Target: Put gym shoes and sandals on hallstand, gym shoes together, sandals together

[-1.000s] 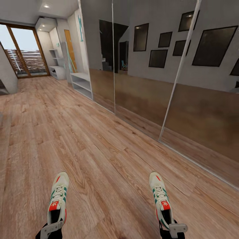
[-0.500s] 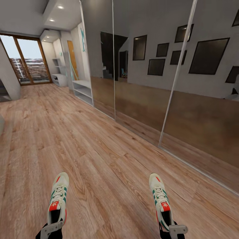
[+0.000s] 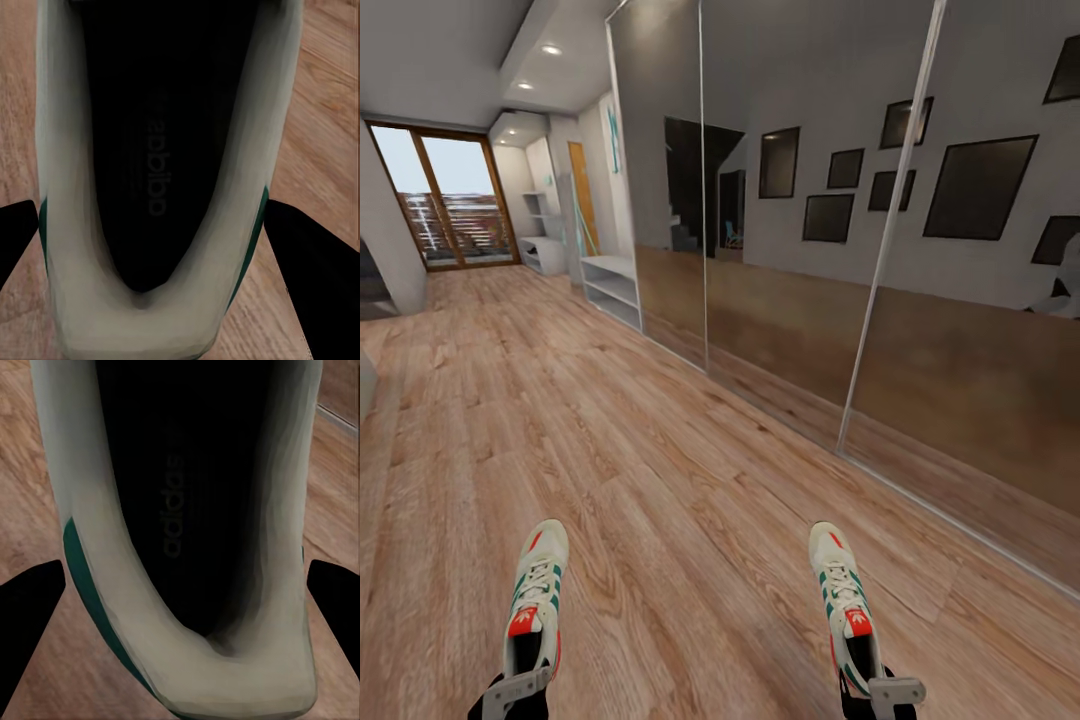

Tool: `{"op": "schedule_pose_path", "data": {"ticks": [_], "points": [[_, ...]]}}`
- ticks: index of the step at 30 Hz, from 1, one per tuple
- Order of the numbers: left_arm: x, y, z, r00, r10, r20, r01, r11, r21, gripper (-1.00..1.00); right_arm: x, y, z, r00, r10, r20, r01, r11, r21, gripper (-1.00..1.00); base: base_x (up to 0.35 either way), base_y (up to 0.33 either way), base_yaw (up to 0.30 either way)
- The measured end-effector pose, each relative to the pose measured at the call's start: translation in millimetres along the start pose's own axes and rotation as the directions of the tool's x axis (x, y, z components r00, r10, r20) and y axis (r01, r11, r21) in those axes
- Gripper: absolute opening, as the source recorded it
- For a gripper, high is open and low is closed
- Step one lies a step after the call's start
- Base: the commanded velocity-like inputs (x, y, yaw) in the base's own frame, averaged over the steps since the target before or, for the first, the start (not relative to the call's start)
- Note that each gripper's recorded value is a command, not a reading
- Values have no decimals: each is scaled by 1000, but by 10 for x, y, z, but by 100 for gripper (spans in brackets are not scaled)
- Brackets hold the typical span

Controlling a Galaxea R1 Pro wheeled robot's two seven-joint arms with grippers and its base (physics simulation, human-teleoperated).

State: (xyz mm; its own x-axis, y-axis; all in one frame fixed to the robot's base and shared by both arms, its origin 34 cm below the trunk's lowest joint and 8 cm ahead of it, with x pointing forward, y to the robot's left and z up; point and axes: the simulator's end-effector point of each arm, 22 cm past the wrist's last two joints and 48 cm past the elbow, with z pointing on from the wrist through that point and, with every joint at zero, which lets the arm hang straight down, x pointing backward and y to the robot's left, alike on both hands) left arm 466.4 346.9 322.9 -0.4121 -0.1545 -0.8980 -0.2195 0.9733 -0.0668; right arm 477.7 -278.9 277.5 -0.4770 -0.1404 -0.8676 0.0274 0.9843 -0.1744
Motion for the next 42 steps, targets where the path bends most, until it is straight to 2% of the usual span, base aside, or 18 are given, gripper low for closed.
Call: {"op": "schedule_pose_path", "data": {"ticks": [34, 42], "points": [[-205, -65, -18, 999, -14, 43, 14, 1000, 12, -100, -283, -40, -2, 998, 6, 56, -7, 1000, 8, -100, 1, 0, 0], [-214, -66, -19, 999, -14, 45, 14, 1000, 12, -100, -297, -50, -1, 998, 10, 58, -10, 1000, 12, -100, 213, 0, 0]]}}
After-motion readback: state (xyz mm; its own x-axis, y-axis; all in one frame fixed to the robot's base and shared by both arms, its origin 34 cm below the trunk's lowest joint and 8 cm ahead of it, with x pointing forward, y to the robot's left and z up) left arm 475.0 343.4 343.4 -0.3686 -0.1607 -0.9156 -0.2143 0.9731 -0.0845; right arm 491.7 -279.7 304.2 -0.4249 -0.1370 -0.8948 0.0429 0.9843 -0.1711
